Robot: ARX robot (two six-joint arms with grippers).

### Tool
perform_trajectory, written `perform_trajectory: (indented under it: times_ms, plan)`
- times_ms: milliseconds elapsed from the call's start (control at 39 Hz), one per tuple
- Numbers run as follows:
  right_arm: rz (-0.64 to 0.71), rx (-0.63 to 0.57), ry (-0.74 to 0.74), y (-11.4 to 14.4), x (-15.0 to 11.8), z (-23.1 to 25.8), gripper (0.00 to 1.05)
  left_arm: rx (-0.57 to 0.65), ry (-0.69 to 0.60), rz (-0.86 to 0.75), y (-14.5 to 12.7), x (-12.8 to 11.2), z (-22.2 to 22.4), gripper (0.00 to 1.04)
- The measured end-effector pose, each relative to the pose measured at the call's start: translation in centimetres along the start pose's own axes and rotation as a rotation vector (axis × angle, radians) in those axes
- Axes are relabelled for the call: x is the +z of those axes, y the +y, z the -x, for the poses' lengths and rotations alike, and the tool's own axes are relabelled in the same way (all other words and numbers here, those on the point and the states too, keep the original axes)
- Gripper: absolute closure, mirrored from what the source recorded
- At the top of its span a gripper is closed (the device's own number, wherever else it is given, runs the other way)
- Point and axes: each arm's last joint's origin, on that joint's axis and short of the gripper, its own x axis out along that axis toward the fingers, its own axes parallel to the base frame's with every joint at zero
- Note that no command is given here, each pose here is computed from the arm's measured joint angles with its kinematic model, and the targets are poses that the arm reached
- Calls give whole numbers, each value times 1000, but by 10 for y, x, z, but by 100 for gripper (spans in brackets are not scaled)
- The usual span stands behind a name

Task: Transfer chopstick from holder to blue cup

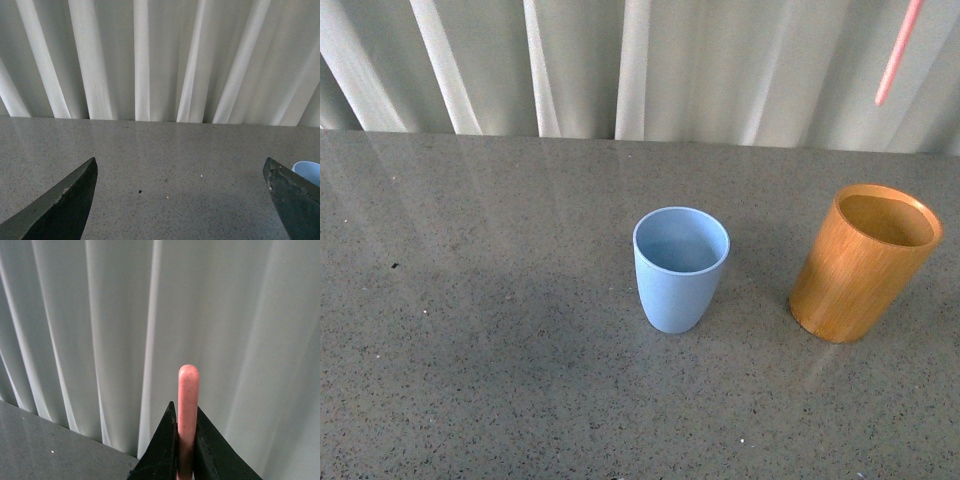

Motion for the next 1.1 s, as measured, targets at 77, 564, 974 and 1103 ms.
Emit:
perform_trajectory:
  times_ms: [77,564,974,1103]
  plan:
    - [-11,48,-27,14,13,-3,102,0,0,0,0,0,0,7]
    - [-63,188,110,58,-50,-27,102,0,0,0,0,0,0,7]
    - [-99,244,183,75,-88,-41,102,0,0,0,0,0,0,7]
    - [-101,249,194,77,-94,-45,102,0,0,0,0,0,0,7]
